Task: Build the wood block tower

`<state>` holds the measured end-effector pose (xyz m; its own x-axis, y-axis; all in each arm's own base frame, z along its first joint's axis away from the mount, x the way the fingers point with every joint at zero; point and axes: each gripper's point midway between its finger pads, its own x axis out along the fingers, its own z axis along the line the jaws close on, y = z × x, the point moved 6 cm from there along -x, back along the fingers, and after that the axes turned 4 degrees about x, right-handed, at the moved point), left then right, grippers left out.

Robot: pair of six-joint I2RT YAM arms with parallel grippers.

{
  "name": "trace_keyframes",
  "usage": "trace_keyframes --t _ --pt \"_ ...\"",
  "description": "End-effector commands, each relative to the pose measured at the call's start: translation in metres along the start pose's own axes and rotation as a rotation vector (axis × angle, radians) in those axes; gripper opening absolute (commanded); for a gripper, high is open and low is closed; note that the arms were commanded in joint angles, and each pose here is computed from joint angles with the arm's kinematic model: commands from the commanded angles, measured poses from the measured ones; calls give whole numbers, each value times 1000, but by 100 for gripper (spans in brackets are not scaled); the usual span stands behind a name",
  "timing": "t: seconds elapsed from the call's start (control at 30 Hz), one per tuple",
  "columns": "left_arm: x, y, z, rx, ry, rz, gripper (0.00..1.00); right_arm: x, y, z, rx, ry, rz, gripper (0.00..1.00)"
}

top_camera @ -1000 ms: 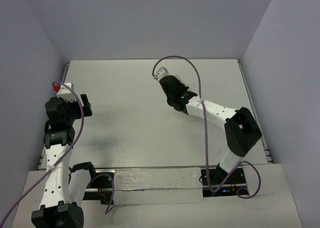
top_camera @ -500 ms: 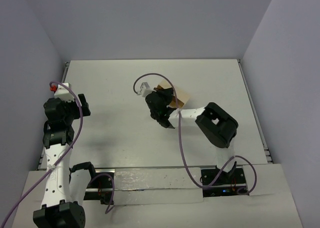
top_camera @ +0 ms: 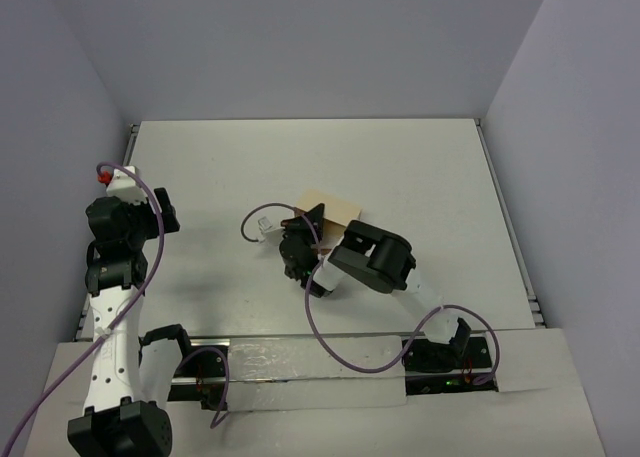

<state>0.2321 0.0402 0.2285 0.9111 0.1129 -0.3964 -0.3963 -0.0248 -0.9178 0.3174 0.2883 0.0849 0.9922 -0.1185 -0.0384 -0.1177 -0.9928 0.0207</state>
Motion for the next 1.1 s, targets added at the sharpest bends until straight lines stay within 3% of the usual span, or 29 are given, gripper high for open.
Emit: trace_keyframes --t 0.0,0.3,0.57,0.8,1.07 --pt "-4 -20 4 -12 -20 -65 99 -19 2 -48 406 220 -16 0" --pt "-4 -21 6 -13 -30 -68 99 -30 -20 -49 304 237 -125 0" --pt "-2 -19 6 -13 -30 -60 99 -43 -39 -61 11 300 -262 0" --pt "-3 -20 7 -13 -34 -62 99 -43 -52 -87 30 364 -291 0" --pt "-2 -19 6 -13 -31 -57 99 -43 -52 -69 -62 351 -313 0"
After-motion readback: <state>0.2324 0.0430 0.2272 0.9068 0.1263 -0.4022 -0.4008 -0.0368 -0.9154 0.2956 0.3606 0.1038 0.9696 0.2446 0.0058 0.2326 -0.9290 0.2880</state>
